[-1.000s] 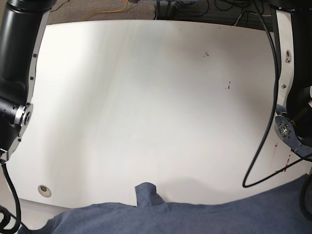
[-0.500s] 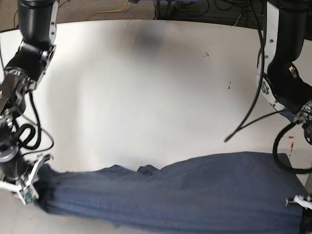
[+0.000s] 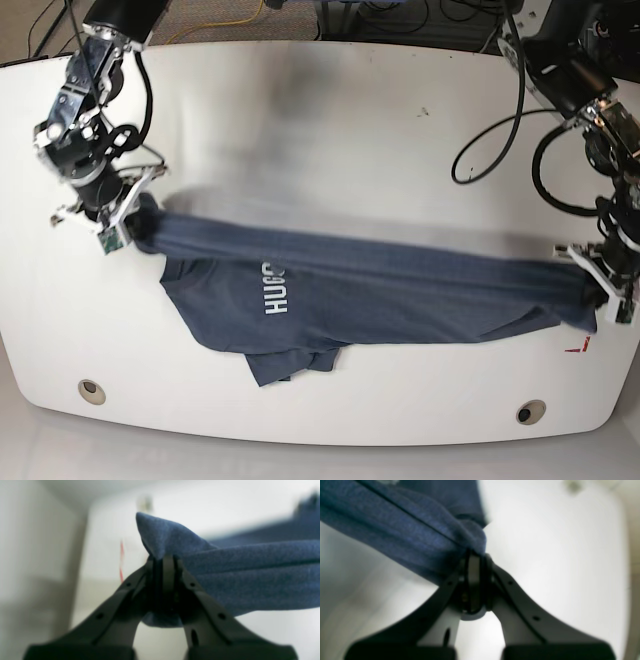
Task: Layout the t-shirt on the table in an organized manner, then fold the t-shirt properly
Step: 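Lay the shirt down flat, front up, with both grippers holding one side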
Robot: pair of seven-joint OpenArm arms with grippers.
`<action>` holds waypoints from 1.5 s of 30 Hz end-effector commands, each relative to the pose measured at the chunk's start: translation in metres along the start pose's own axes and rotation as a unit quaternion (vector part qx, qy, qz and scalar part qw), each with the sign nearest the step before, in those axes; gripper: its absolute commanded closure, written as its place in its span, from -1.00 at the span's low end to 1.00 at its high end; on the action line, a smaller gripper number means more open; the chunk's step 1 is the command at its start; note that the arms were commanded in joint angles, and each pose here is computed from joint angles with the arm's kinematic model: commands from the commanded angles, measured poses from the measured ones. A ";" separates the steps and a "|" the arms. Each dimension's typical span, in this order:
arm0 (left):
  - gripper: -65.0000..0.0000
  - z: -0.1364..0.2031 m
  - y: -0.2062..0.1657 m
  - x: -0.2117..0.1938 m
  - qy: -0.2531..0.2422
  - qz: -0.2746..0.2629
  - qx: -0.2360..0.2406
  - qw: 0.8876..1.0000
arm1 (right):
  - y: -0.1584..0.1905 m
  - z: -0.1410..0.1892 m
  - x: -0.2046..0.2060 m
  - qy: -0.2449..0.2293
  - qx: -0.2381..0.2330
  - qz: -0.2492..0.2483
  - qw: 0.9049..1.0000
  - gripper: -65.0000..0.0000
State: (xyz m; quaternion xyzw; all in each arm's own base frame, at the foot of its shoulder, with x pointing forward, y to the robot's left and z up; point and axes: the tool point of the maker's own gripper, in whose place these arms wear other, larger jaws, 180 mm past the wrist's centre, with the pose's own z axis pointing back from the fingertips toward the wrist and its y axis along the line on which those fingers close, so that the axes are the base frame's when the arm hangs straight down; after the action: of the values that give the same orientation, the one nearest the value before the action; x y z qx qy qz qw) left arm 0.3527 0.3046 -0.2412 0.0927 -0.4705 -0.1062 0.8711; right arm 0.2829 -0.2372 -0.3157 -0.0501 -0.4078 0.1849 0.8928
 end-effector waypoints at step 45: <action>0.75 0.050 -0.006 -0.167 0.195 0.002 -0.006 0.981 | 0.048 0.019 -0.089 0.098 0.043 -0.037 0.994 0.80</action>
State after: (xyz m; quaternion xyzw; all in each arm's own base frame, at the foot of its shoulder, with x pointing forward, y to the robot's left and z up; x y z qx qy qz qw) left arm 0.2164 0.3307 -0.3594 0.0866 -0.2846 -0.0874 0.9507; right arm 0.1978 -0.2191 -0.3836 0.0007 -0.3060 0.1625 0.9381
